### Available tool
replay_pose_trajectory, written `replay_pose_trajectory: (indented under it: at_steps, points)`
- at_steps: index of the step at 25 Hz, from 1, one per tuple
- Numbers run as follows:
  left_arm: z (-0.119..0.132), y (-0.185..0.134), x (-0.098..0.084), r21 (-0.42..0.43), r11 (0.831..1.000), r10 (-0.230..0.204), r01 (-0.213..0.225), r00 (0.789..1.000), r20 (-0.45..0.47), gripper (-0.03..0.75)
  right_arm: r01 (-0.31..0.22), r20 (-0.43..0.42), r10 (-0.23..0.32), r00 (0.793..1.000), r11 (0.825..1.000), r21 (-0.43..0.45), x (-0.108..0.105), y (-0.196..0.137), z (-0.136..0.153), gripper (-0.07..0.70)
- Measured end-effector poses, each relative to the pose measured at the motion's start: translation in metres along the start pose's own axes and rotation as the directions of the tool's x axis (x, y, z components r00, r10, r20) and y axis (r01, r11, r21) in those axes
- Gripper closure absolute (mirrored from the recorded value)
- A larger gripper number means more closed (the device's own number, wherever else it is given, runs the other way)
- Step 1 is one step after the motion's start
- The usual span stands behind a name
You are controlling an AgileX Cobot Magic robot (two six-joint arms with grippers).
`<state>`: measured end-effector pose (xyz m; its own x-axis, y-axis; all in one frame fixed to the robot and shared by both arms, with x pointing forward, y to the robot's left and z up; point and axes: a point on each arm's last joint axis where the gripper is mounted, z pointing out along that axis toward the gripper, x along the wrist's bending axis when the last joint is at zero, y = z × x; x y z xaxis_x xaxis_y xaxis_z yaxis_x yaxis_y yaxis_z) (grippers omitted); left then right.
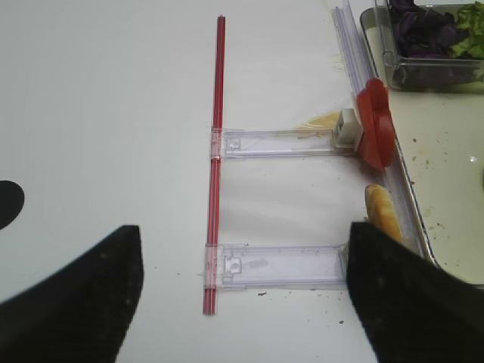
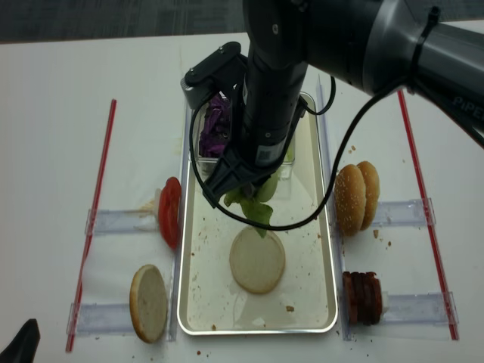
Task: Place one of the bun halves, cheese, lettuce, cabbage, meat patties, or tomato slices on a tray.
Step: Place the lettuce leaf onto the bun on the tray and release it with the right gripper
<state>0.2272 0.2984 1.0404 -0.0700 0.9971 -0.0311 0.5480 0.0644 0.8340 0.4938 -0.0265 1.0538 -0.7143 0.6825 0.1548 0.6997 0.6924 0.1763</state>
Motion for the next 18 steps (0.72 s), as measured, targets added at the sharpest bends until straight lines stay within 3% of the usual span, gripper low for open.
replay_pose_trajectory:
  at_steps: [8,18]
  points:
    - [0.000,0.000,0.000,0.000,1.000,0.000,0.000,1.000,0.000,0.169,-0.012,0.021,0.009,1.000,0.993,0.120,-0.006,-0.021,0.028,0.579]
    - [0.000,0.000,0.000,0.000,1.000,0.000,0.000,1.000,0.000,0.169,-0.015,0.018,0.013,1.000,0.992,0.127,-0.006,-0.023,0.030,0.579]
